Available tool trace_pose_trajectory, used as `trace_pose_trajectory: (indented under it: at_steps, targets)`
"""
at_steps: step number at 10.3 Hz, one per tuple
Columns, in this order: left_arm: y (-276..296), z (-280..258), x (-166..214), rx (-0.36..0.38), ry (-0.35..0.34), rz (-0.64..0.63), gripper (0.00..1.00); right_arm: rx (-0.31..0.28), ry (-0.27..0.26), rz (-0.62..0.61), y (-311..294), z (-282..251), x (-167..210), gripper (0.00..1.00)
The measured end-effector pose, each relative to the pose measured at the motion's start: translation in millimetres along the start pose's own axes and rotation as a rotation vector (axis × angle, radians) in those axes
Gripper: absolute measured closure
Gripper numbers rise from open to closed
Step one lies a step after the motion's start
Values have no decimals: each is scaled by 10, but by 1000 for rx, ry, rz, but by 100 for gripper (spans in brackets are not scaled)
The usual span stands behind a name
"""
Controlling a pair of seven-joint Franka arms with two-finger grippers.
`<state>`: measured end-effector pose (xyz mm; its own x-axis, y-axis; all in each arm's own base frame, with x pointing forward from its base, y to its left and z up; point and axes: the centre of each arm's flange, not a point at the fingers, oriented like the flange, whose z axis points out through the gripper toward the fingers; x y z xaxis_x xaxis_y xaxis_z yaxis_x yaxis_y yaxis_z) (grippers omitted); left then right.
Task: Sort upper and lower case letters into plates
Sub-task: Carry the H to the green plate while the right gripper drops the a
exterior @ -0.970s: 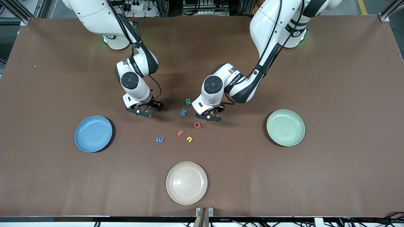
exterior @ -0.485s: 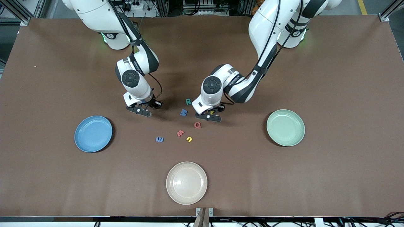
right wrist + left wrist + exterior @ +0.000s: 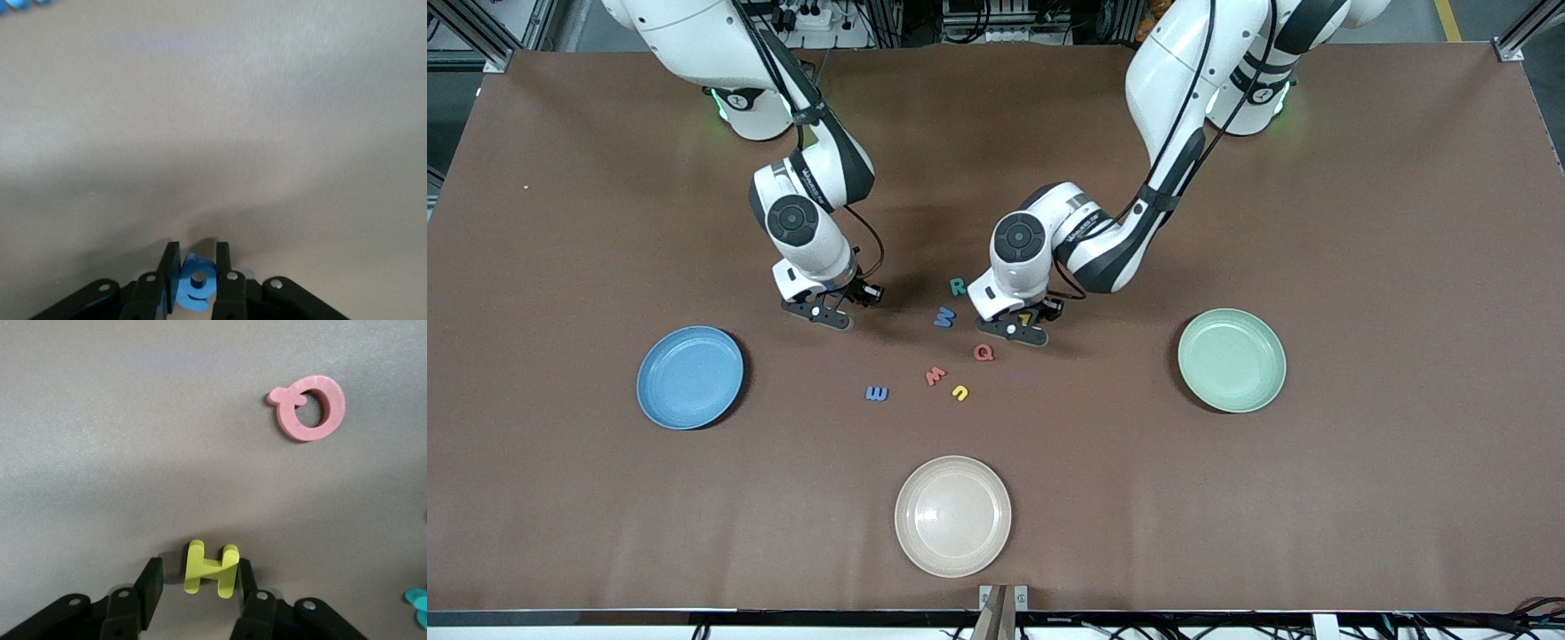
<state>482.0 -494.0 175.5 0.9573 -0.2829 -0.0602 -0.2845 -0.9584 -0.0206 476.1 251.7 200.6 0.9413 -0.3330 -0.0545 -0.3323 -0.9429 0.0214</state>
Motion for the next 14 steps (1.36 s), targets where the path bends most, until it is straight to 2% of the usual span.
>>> trace_pose_trajectory:
  at_steps: [3,4,6,8,11,12,14]
  targets:
    - [2,-4,6,-1,5,3,51,12,5,9,201,-386,540,74]
    - [1,-5,9,-2,7,6,58,23,19,-8,401,-472,797,74]
    - [5,-22,21,-6,14,8,67,28,54,-80,976,-608,1324,74]
    - [-60,-99,58,4,4,2,67,-27,109,-161,1549,-721,1773,74]
    - [-769,-637,205,75,-125,89,67,-105,153,-219,1973,-661,2220,74]
    - [-1058,-866,216,90,-173,121,67,-112,158,-222,2006,-601,2316,74]
    - [-1647,-1074,228,91,-222,202,67,-114,159,-226,1971,-530,2393,74]
